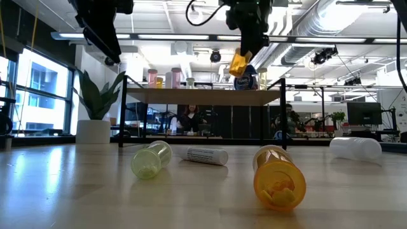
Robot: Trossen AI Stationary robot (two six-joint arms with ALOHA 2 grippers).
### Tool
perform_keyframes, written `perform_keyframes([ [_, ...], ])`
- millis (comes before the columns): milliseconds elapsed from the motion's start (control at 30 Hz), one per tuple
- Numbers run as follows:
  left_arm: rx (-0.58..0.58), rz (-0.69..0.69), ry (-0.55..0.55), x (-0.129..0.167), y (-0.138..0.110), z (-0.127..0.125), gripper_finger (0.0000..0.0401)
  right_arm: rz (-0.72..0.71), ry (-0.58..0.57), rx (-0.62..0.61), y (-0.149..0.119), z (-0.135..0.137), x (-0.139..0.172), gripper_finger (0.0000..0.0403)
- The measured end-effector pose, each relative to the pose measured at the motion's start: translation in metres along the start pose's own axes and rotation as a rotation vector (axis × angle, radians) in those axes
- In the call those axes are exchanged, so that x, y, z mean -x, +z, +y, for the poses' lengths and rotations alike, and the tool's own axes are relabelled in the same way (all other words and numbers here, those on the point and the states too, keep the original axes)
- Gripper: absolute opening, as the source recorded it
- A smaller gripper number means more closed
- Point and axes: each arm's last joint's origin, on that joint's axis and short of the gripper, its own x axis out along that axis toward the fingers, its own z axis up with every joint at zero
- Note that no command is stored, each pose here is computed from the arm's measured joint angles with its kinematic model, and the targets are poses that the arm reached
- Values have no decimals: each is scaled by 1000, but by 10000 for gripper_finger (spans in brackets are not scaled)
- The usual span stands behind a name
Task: Pick and place medicine bottles onto shelf by color
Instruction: Put the large orange pill bottle on the shelf
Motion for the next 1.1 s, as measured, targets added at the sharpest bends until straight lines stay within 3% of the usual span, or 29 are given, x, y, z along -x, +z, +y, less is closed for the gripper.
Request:
perform_keyframes([
  [500,23,-7,21,0,0,1,227,147,-52,60,0,-5,-24,186],
  [1100,49,-8,22,0,0,1,227,100,-72,101,5,-10,-25,205],
])
